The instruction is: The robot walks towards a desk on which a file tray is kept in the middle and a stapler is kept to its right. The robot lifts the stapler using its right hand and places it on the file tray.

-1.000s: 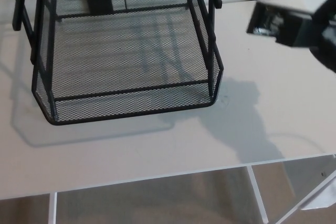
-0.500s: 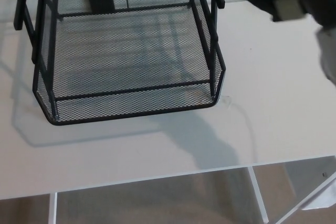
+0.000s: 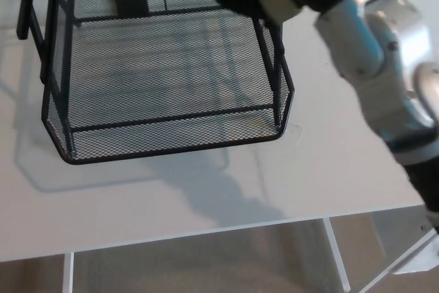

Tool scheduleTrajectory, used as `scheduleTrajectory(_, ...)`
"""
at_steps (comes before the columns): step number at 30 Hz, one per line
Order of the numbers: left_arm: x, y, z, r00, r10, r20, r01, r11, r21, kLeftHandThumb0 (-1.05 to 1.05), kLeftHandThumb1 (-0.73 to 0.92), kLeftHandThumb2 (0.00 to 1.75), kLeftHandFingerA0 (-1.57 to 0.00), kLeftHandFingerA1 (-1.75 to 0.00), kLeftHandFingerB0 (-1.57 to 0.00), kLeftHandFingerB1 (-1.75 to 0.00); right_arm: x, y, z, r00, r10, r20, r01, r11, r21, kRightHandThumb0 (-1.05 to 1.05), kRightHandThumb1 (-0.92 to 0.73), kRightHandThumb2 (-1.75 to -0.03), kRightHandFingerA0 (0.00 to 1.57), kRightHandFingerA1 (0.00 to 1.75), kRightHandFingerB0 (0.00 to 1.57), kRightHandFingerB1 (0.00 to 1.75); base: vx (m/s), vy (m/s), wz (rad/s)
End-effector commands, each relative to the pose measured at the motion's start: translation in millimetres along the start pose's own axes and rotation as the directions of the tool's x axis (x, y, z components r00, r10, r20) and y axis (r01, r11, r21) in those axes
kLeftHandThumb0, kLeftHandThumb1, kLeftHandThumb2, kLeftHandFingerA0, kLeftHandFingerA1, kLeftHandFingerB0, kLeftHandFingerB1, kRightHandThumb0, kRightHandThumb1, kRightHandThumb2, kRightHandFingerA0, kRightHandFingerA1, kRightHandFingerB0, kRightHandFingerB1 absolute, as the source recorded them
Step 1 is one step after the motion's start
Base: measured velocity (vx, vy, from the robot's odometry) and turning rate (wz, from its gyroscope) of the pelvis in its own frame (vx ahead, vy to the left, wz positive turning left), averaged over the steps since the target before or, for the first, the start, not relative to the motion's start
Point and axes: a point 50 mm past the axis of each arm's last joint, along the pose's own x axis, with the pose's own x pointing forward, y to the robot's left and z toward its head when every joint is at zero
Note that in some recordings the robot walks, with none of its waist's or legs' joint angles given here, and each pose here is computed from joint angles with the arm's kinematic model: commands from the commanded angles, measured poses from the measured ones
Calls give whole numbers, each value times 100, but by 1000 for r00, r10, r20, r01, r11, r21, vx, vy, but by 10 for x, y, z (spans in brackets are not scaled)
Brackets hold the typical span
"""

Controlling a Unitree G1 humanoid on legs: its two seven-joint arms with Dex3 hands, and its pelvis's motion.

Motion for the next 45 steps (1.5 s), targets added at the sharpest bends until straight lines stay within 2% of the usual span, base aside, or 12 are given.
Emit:
scheduleTrajectory(1, 1, 10, 47, 1000, 4, 29, -4, 1000, 15, -56, 60, 130, -8, -69, 0, -63, 136, 351, 81, 955, 272, -120, -275, 961, -6, -19, -67, -72, 97, 166, 74, 133, 0, 0, 0)
scheduleTrajectory(4, 0, -1, 31, 999, 7, 38, -8, 1000, 11, -58, 59, 130, -9, -71, -1, -65, 73, 563, 84, 924, 356, -139, -362, 932, -19, -19, -70, -71, 79, 159, 80, 108, 0, 0, 0)
scheduleTrajectory(12, 4, -8, 78, 1000, 9, 30, -9, 1000, 25, -62, 64, 134, -9, -73, 0, -67, -82, 955, -78, 832, 498, -243, -502, 863, 53, -24, -80, -70, 73, 170, 62, 145, 0, 0, 0)
scheduleTrajectory(17, -4, -9, 90, 999, -4, 39, 3, 1000, 14, -58, 60, 130, -11, -72, -2, -65, -173, 1074, -138, 801, 528, -281, -534, 843, 63, -27, -78, -66, 75, 169, 67, 130, 0, 0, 0)
scheduleTrajectory(18, -3, -12, 89, 999, -2, 39, 2, 1000, 13, -98, 92, 94, -18, -115, -6, -94, -177, 1080, -140, 800, 528, -284, -534, 843, 64, -27, -78, -65, 74, 171, 69, 128, 0, 0, 0)
scheduleTrajectory(19, 1, -18, 84, 999, -4, 39, 4, 1000, 8, -57, 61, 131, -10, -71, -2, -65, -184, 1089, -152, 794, 532, -292, -537, 841, 72, -27, -79, -63, 73, 172, 66, 127, 0, 0, 0)
scheduleTrajectory(24, 2, -16, 87, 999, 0, 43, -2, 999, 46, -61, 63, 133, -11, -73, 0, -65, -162, 1062, -161, 804, 512, -302, -509, 856, 93, -29, -72, -60, 72, 168, 71, 91, 0, 0, 0)
scheduleTrajectory(25, -1, -11, 93, 999, -4, 47, 1, 998, 60, -59, 64, 134, -9, -71, 0, -65, -138, 1030, -140, 819, 494, -292, -491, 867, 92, -33, -69, -65, 74, 154, 74, 59, 0, 0, 0)
scheduleTrajectory(28, 4, -18, 92, 999, -7, 42, 6, 999, 38, -61, 65, 134, -8, -72, 0, -65, -45, 926, -62, 818, 501, -281, -493, 864, 105, -36, -71, -62, 74, 121, 45, 34, 0, 0, 0)
scheduleTrajectory(30, 11, -29, 86, 999, 3, 35, -4, 1000, 9, -60, 63, 133, -8, -72, 0, -66, 21, 862, 6, 828, 494, -263, -494, 866, 71, -53, -71, -61, 25, 52, 12, 28, 0, 0, 0)
scheduleTrajectory(35, 9, -24, 76, 999, 2, 35, -3, 999, 43, -59, 65, 134, -10, -71, 0, -65, 163, 719, 114, 833, 491, -257, -499, 866, 35, -86, -53, -83, 0, 8, 0, 4, 0, 0, 0)
scheduleTrajectory(45, 10, -28, 71, 1000, 0, 32, -2, 998, 63, -58, 62, 132, -9, -71, 0, -64, 364, 410, 199, 912, 354, -207, -364, 931, -14, -87, -54, -88, 0, 14, 2, 8, 0, 0, 0)
